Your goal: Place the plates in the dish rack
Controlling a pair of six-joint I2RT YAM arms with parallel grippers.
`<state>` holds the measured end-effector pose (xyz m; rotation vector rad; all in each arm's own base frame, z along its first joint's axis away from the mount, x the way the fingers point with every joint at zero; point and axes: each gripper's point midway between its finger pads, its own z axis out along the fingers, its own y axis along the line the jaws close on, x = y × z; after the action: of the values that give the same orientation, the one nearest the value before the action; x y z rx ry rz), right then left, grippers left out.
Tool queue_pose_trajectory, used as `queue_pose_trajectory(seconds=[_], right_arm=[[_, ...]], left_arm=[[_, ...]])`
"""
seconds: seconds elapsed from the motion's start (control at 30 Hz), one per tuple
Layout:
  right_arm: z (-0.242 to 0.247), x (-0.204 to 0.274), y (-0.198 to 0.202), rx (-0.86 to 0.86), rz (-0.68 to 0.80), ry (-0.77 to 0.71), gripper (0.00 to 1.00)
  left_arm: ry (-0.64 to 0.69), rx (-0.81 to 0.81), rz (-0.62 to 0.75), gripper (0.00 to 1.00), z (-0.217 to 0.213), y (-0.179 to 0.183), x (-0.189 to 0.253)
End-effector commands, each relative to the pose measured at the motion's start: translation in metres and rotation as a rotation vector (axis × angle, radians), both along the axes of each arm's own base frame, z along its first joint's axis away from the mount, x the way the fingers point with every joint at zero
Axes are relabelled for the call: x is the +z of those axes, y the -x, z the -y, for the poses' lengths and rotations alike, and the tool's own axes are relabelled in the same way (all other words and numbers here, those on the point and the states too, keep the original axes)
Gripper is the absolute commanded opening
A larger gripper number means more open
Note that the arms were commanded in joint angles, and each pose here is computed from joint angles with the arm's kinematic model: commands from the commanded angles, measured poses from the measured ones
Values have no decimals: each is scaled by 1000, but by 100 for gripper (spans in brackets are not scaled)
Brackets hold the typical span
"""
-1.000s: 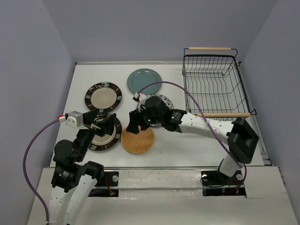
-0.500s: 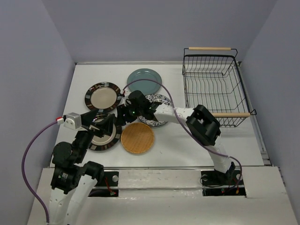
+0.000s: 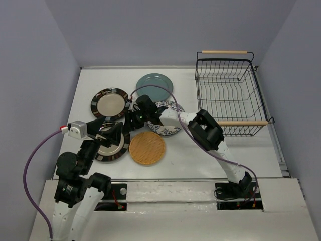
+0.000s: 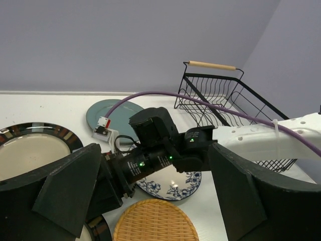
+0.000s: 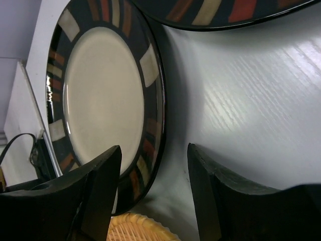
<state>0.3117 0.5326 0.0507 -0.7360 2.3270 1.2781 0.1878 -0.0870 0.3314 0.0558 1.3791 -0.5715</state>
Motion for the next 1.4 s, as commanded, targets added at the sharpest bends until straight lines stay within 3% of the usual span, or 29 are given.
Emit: queue_pose_trajectory(seconds=[0.0, 0.6, 0.7, 0.8, 0.83, 0.9, 1.1, 1.37], right_arm=[[-13, 8, 13, 59, -68, -46, 59], [-20, -12, 39, 119, -265, -131, 39], [-22, -11, 39, 121, -273, -137, 32], [-23, -9, 38, 115, -271, -140, 19], [-24, -8, 36, 106, -268, -141, 10], [-25, -1, 32, 95, -249, -151, 7], [-32, 51, 23, 87, -159, -241, 7], [-19, 179, -7, -39, 56, -404, 7]], left_arm=[[16, 9, 27, 99, -2, 0, 7], [19, 11, 27, 99, -2, 0, 8], [19, 14, 27, 99, -3, 0, 7], [23, 17, 31, 99, -3, 0, 8], [23, 18, 29, 99, -4, 0, 8], [23, 18, 29, 99, -4, 0, 8], [25, 24, 33, 99, -5, 1, 9], [34, 40, 37, 99, -9, 3, 10]])
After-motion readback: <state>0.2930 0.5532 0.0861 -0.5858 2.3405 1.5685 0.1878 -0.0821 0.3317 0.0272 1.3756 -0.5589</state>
